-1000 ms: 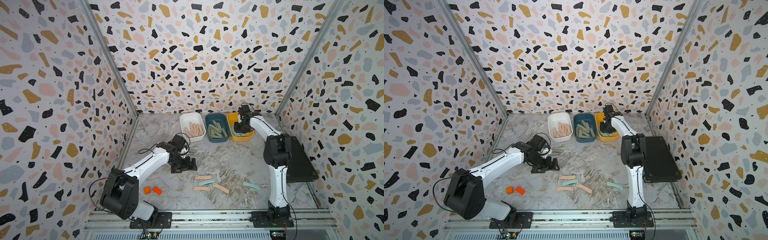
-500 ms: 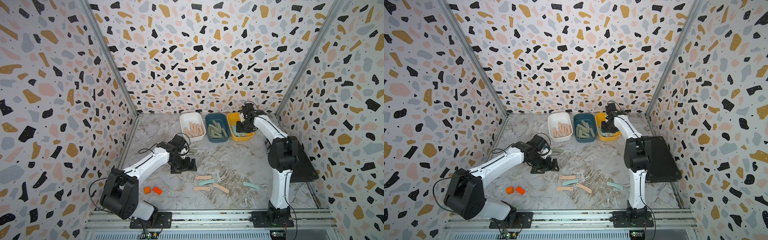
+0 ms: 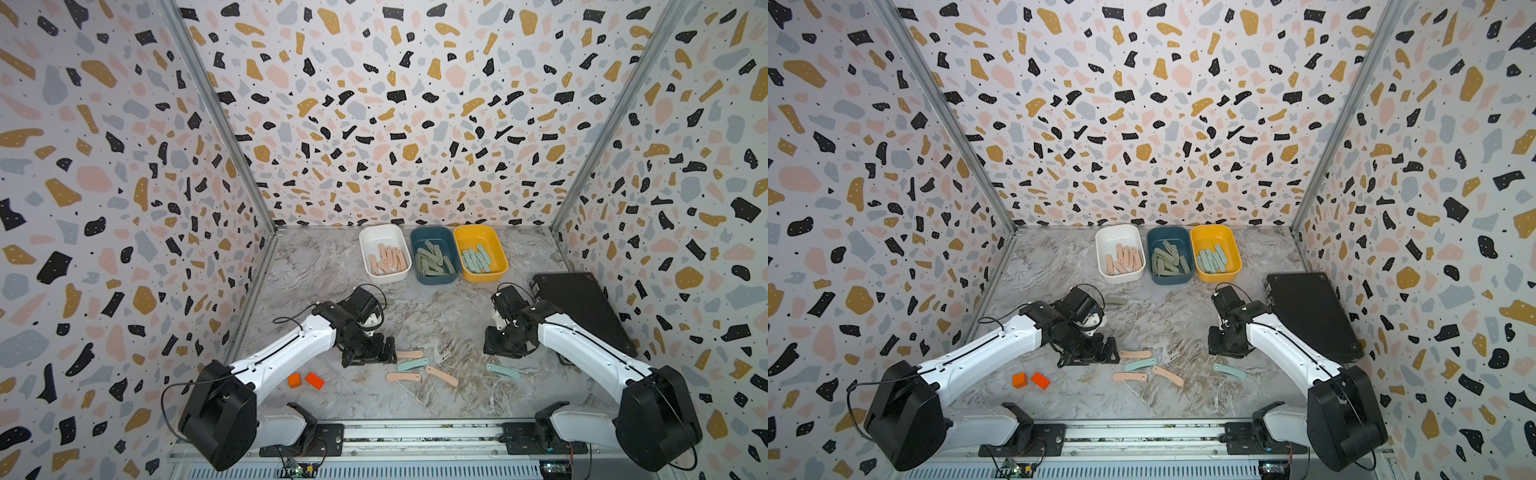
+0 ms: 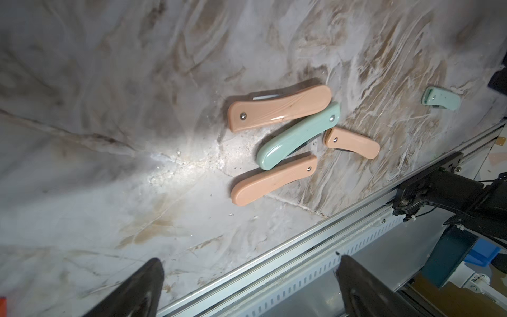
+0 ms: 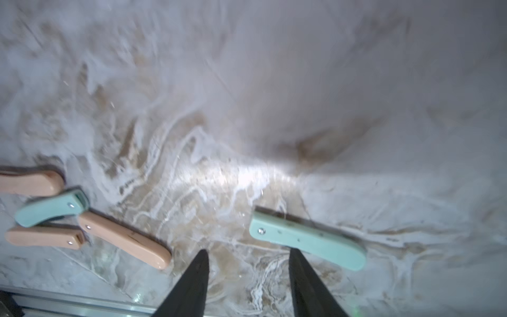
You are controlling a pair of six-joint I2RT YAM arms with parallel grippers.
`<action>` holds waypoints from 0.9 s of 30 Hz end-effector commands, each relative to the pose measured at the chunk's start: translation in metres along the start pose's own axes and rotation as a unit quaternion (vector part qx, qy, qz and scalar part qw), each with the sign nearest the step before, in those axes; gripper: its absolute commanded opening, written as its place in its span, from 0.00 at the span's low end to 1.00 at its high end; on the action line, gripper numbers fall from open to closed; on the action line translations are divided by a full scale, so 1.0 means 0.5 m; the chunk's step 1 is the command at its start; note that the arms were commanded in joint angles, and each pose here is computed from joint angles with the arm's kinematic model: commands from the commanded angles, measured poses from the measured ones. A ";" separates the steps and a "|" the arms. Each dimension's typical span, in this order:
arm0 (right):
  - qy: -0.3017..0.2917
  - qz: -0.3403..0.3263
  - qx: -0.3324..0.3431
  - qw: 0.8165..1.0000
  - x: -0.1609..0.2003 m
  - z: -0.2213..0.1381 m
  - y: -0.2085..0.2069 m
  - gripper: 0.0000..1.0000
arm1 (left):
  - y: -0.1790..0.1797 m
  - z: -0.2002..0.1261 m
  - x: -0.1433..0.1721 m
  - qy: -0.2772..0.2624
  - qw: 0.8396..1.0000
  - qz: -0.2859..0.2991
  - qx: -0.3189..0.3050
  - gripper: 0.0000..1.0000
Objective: Place the fruit knives into the storage box by color
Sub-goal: Pick up the fruit knife from the center of the board.
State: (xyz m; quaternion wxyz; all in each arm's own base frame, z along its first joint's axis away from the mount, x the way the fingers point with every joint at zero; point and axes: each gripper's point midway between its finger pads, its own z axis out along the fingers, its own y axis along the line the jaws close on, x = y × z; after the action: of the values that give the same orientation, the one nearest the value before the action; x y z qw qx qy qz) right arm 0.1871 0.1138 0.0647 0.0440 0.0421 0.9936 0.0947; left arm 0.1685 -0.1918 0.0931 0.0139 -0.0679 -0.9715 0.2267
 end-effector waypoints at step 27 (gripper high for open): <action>-0.019 0.074 0.045 0.996 -0.038 0.062 -0.052 0.92 | -0.019 -0.008 -0.017 -0.024 0.999 0.013 0.020 0.99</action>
State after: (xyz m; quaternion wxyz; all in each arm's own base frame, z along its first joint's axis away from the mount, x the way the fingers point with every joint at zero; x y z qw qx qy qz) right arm 0.1897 0.0988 0.0228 0.0281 0.1327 0.9881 0.0726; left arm 0.1745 -0.1965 0.0958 0.0001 -0.0622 -0.9693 0.2380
